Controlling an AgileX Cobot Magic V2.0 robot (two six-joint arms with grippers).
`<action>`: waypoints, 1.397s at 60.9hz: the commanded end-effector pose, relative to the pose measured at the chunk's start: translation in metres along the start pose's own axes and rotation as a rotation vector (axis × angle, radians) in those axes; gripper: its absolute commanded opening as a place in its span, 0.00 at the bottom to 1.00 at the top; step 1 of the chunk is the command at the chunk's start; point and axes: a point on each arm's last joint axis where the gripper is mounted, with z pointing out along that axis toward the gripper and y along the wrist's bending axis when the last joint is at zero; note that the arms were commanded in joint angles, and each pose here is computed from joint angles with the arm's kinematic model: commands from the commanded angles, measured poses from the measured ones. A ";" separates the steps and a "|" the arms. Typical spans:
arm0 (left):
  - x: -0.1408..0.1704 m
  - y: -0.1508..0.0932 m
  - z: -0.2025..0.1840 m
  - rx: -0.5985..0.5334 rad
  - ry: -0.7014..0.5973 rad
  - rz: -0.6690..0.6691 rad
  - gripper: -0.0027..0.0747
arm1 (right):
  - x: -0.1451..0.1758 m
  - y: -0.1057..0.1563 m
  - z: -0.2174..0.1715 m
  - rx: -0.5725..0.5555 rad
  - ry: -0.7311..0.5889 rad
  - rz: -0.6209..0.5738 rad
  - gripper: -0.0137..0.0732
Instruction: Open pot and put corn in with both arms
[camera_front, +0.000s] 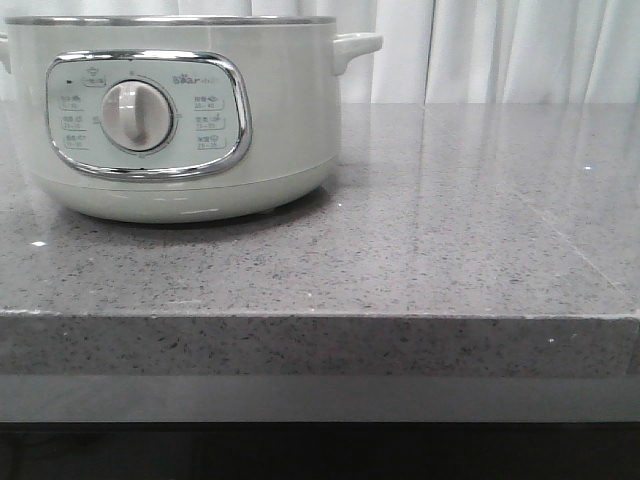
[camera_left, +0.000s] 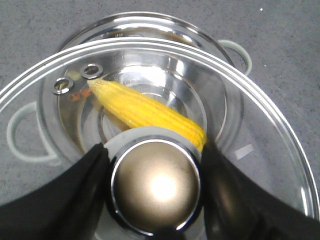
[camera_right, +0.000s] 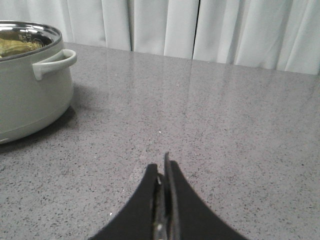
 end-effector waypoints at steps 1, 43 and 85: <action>-0.035 -0.001 0.000 0.013 -0.139 -0.001 0.30 | -0.016 -0.002 -0.001 0.021 -0.106 -0.002 0.08; -0.076 0.011 0.086 0.021 -0.102 -0.014 0.30 | -0.016 -0.002 -0.001 0.022 -0.109 -0.002 0.08; -0.067 0.010 0.102 0.045 -0.053 -0.038 0.30 | -0.016 -0.002 -0.001 0.022 -0.109 -0.002 0.08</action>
